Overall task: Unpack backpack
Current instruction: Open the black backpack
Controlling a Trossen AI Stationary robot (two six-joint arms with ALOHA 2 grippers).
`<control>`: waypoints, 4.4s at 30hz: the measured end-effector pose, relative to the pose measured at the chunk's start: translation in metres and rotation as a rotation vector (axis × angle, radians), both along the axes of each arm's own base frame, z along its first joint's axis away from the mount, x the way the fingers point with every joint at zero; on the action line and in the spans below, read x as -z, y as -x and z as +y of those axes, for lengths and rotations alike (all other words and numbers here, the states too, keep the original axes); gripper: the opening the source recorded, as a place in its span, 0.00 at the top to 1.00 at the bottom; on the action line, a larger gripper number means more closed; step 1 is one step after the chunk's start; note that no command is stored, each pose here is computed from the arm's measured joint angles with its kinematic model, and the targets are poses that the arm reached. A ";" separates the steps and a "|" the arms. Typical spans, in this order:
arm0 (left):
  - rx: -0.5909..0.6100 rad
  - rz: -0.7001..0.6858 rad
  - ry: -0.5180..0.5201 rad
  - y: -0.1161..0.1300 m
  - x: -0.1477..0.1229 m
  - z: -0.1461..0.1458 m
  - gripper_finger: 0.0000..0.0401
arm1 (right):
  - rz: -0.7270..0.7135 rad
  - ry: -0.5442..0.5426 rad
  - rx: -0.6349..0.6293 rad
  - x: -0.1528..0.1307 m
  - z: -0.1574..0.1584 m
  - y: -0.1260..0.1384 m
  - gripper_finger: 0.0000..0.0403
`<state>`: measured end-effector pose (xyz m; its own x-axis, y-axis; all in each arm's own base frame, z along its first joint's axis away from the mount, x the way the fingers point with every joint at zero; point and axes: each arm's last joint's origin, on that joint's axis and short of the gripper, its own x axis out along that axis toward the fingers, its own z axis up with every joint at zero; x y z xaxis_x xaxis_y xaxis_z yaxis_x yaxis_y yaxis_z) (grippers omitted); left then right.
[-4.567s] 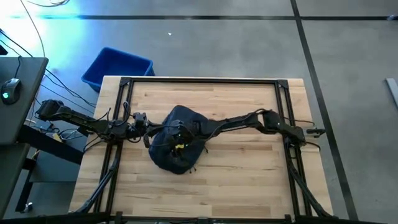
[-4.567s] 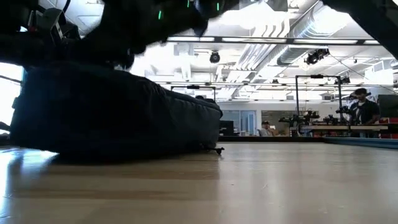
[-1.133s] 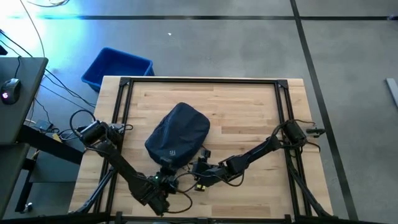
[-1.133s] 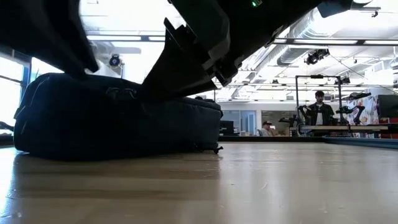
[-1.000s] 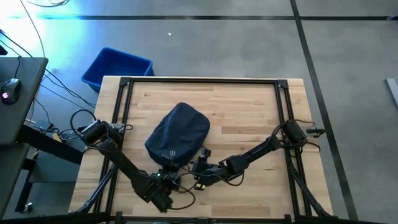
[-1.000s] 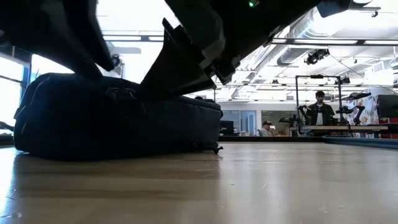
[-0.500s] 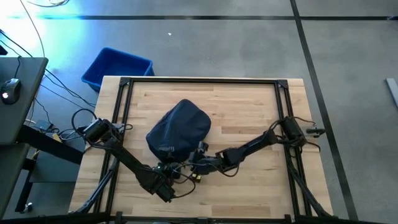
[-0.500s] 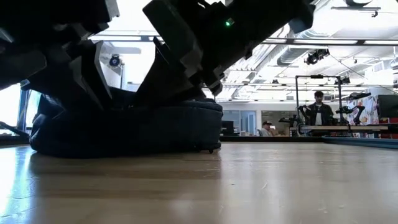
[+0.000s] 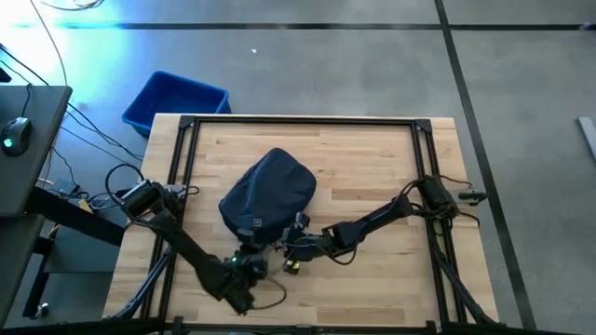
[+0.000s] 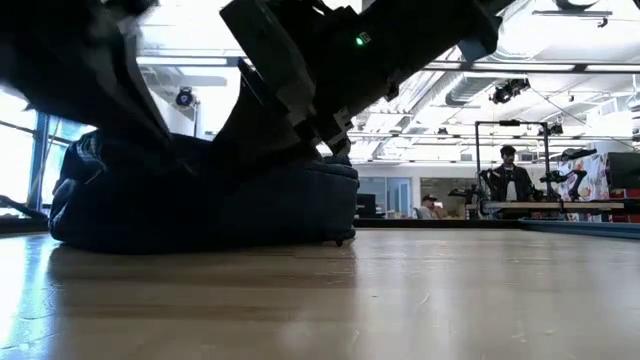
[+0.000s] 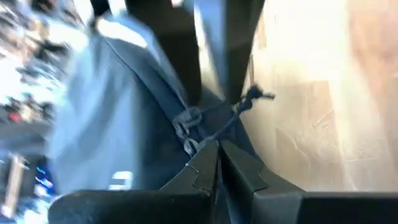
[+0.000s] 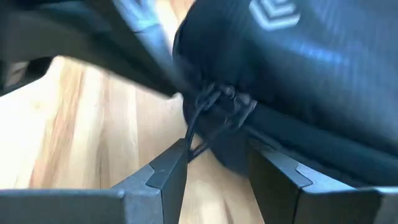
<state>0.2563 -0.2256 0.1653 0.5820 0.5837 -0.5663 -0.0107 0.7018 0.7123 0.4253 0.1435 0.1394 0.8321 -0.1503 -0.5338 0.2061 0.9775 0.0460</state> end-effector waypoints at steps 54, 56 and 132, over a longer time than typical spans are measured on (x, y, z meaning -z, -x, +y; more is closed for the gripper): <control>0.175 -0.032 0.073 -0.020 -0.006 -0.019 0.69 | 0.023 0.253 -0.210 -0.024 0.044 0.026 1.00; 0.159 -0.056 0.083 -0.022 -0.007 -0.018 0.69 | 0.023 0.253 -0.209 -0.024 0.044 0.026 1.00; -0.141 -0.167 0.146 -0.022 0.006 0.008 0.98 | 0.097 -0.172 -0.242 -0.024 0.027 0.019 0.60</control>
